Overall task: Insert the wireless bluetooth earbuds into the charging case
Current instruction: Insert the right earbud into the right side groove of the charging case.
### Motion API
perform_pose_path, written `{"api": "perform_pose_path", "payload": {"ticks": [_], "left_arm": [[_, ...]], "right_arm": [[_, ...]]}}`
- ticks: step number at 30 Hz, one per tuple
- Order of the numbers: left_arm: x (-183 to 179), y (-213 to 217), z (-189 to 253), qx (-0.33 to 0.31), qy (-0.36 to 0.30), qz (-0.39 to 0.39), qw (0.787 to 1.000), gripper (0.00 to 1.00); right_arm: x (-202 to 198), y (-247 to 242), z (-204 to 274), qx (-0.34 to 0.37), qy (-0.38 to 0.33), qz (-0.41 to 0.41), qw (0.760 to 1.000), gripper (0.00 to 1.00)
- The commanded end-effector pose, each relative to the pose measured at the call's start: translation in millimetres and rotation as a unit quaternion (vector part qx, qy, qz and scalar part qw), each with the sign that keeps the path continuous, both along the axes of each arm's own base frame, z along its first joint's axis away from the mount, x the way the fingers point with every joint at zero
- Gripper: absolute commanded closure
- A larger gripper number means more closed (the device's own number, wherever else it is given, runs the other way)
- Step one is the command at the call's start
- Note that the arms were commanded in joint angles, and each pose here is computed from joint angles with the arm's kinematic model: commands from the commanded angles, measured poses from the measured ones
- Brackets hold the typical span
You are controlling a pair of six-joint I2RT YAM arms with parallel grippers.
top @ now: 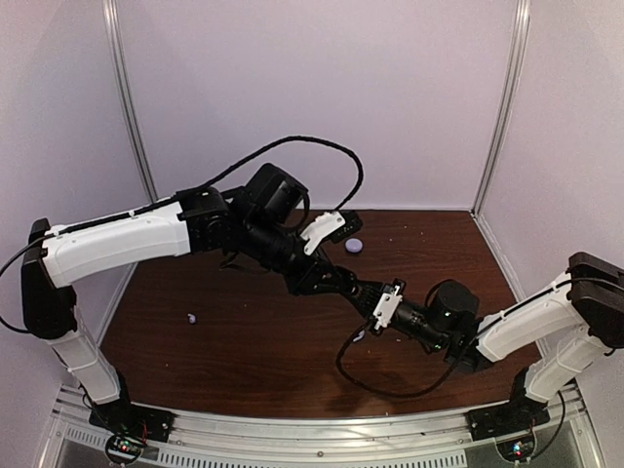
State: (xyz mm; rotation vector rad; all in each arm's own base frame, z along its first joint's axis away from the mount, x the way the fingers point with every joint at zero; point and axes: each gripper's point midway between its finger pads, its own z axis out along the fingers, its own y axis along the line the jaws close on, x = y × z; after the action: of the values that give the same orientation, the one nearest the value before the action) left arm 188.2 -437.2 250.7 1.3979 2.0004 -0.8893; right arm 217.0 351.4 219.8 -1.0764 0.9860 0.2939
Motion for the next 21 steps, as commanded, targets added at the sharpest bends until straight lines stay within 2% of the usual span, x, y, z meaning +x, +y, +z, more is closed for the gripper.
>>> {"api": "perform_pose_path", "payload": {"ticks": [1, 14, 21], "left_arm": [[7, -4, -1, 0.013, -0.018, 0.009, 1.0, 0.95], [17, -5, -20, 0.059, -0.021, 0.033, 0.998, 0.91], [18, -4, -19, 0.061, -0.022, 0.037, 0.997, 0.8]], "right_arm": [[1, 7, 11, 0.017, 0.002, 0.004, 1.0, 1.0], [-4, 14, 13, 0.033, 0.021, 0.021, 0.999, 1.0], [-7, 9, 18, 0.061, 0.035, 0.025, 0.997, 1.0]]}}
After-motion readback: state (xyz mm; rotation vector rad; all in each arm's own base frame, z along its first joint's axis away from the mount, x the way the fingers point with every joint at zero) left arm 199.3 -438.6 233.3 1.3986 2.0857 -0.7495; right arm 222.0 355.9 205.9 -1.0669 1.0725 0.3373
